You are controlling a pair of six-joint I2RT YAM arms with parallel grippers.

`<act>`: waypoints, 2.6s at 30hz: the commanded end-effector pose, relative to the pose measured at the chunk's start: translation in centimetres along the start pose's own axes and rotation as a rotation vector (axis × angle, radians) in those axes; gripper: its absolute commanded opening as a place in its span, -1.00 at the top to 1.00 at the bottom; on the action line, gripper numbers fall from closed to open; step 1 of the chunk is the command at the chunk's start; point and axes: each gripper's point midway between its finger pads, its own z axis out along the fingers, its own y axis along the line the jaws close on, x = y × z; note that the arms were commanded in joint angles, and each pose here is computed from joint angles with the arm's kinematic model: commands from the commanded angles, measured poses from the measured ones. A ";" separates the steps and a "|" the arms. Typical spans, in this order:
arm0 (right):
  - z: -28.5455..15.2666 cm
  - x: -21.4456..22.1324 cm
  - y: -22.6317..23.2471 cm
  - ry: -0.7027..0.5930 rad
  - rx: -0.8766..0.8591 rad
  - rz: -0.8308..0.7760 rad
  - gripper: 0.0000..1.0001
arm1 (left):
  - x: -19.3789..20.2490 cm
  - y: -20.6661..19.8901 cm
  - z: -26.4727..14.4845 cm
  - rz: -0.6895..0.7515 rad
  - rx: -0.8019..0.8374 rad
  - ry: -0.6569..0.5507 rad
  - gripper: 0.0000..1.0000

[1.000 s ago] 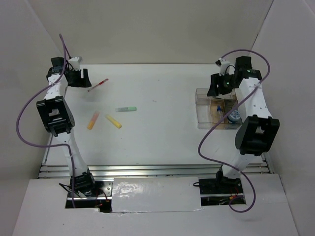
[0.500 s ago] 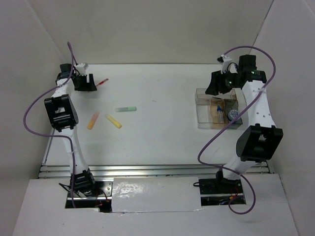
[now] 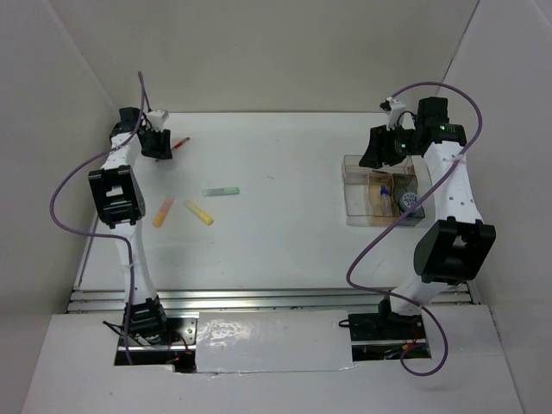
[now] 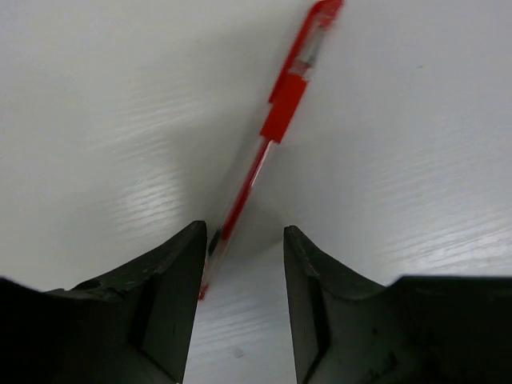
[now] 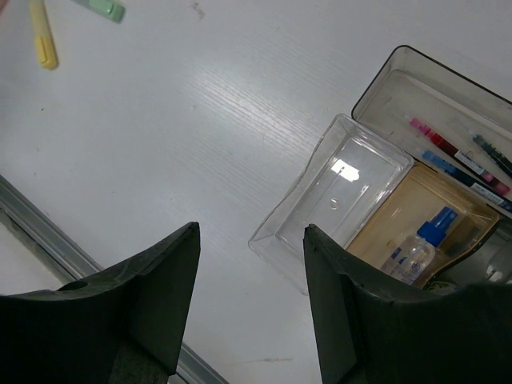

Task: Sort the stationery into containers
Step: Pick up the pen from the center of the board.

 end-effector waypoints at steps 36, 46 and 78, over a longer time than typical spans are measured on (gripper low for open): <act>-10.1 -14.9 20.8 -0.586 -0.619 0.052 -1.00 | -11.1 -33.9 -35.8 -0.281 1.188 -0.568 1.00; -6.8 -16.2 29.0 -0.589 -0.680 -0.062 -0.97 | -9.1 -42.5 -42.4 -0.179 1.421 -0.546 1.00; -4.4 -16.3 29.5 -0.563 -0.651 -0.146 1.00 | -7.1 -43.5 -37.3 -0.170 1.246 -0.354 -0.99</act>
